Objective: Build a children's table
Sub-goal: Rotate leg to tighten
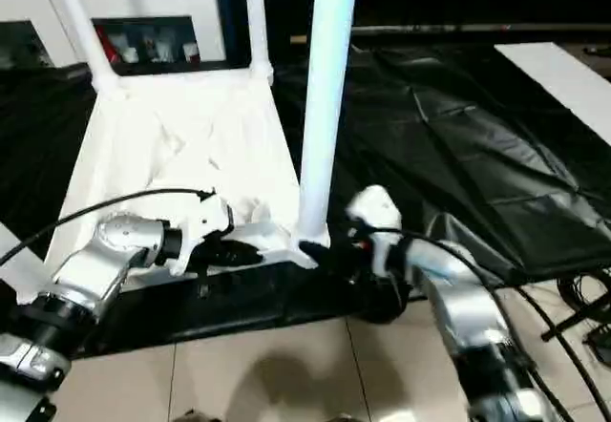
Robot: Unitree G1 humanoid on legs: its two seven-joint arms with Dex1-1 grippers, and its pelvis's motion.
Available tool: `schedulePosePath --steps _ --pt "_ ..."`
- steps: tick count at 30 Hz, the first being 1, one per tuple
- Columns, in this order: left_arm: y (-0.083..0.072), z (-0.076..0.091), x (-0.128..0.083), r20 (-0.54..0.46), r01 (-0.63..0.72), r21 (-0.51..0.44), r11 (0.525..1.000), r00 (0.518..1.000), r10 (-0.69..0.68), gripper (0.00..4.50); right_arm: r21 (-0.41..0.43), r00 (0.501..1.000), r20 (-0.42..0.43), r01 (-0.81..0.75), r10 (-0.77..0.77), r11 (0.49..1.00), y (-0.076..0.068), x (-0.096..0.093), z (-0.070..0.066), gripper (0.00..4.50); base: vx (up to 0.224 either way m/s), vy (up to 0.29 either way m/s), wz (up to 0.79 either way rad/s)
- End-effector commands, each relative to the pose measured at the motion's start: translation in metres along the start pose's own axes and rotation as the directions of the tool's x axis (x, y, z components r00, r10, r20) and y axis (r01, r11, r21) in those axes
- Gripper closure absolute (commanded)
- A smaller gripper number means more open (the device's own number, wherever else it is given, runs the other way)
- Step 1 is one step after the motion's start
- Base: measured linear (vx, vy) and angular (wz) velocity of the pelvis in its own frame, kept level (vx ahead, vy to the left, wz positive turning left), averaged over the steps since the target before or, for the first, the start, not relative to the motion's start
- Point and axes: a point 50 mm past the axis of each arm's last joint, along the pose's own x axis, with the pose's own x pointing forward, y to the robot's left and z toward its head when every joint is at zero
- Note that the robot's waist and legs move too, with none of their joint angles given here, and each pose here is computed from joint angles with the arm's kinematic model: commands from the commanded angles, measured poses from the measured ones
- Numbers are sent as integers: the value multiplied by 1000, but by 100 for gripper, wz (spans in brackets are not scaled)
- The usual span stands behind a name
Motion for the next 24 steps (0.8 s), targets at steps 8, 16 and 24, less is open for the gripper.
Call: schedulePosePath --steps 8,16,24 --pt "1 12 4 33 32 43 999 999 -33 450 -30 999 -25 -47 47 998 -1 8 -2 68 0 0 0" --pt "3 10 1 26 29 42 999 999 -30 450 -33 998 -18 -56 56 998 -5 11 -1 139 0 0 0" --pt "2 6 -1 12 31 32 999 999 -31 450 -16 998 -27 -62 61 998 -4 11 -6 173 0 0 0"
